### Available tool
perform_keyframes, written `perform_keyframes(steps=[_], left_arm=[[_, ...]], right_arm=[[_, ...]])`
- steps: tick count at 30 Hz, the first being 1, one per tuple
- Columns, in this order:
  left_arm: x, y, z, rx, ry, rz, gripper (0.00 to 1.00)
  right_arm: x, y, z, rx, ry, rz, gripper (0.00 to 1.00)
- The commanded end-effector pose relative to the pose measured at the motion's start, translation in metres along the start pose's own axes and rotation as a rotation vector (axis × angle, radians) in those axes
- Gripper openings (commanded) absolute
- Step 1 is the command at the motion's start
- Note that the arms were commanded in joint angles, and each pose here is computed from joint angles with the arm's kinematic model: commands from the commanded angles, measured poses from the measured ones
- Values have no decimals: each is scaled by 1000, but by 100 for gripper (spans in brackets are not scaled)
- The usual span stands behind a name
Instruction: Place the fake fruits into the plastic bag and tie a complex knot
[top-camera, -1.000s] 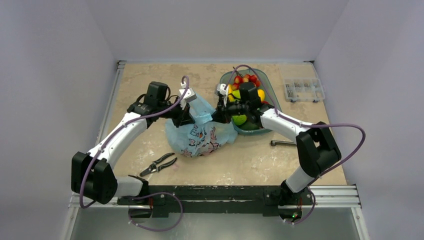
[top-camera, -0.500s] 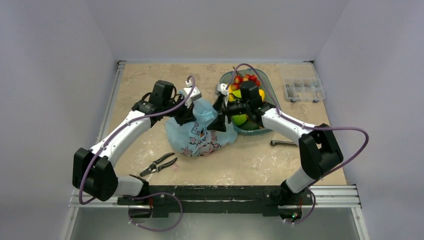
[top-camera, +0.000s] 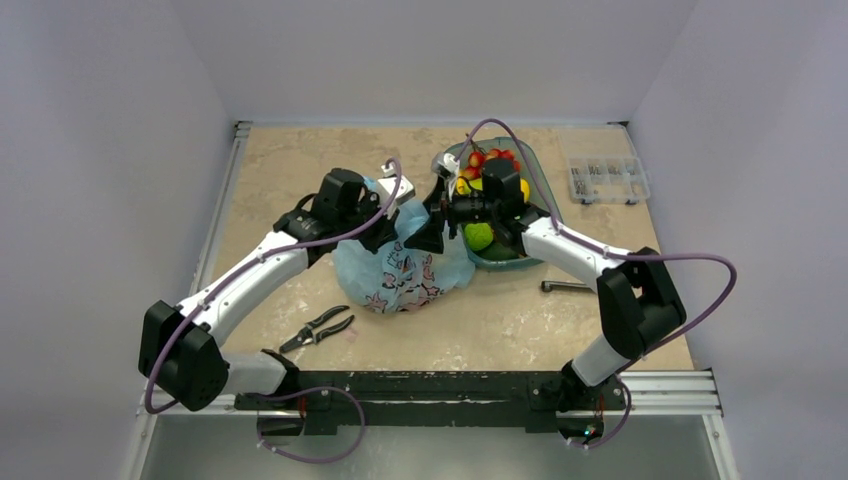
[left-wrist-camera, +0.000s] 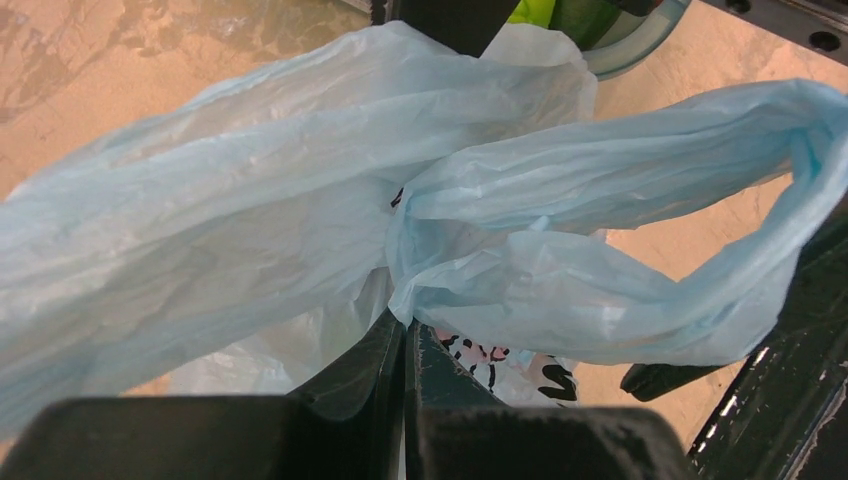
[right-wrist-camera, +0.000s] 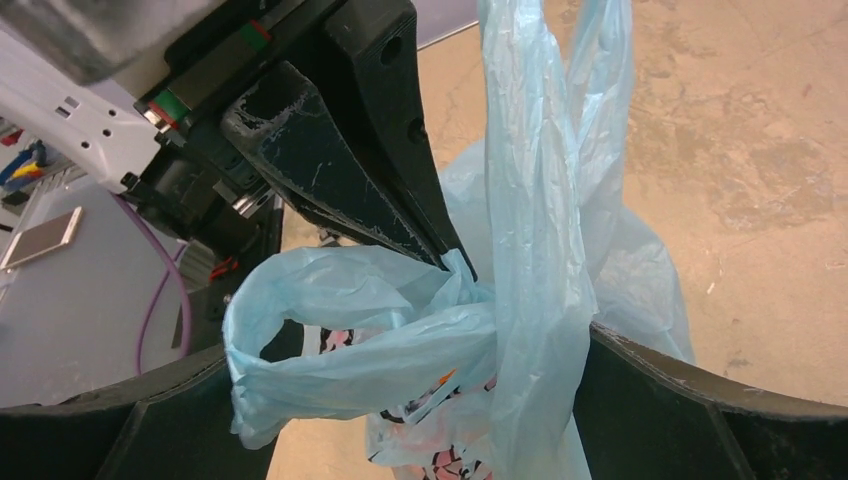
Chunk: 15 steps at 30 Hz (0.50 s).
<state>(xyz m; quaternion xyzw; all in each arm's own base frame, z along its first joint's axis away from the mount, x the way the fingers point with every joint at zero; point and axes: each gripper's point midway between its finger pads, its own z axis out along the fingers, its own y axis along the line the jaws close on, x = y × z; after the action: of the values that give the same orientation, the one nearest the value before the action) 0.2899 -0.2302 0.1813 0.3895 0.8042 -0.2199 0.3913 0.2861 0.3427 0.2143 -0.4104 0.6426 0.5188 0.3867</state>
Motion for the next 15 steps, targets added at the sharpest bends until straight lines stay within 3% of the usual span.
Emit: perform_keyframes(steps=[1,15], left_arm=[[-9,15,-7,-109,-39,-19,0],[-6,31,-9,-239,-11,-84,0]], right_arm=[[-20,-2,0,62,-58,-11,99],[-36,10,9,71,-131,-15,99]])
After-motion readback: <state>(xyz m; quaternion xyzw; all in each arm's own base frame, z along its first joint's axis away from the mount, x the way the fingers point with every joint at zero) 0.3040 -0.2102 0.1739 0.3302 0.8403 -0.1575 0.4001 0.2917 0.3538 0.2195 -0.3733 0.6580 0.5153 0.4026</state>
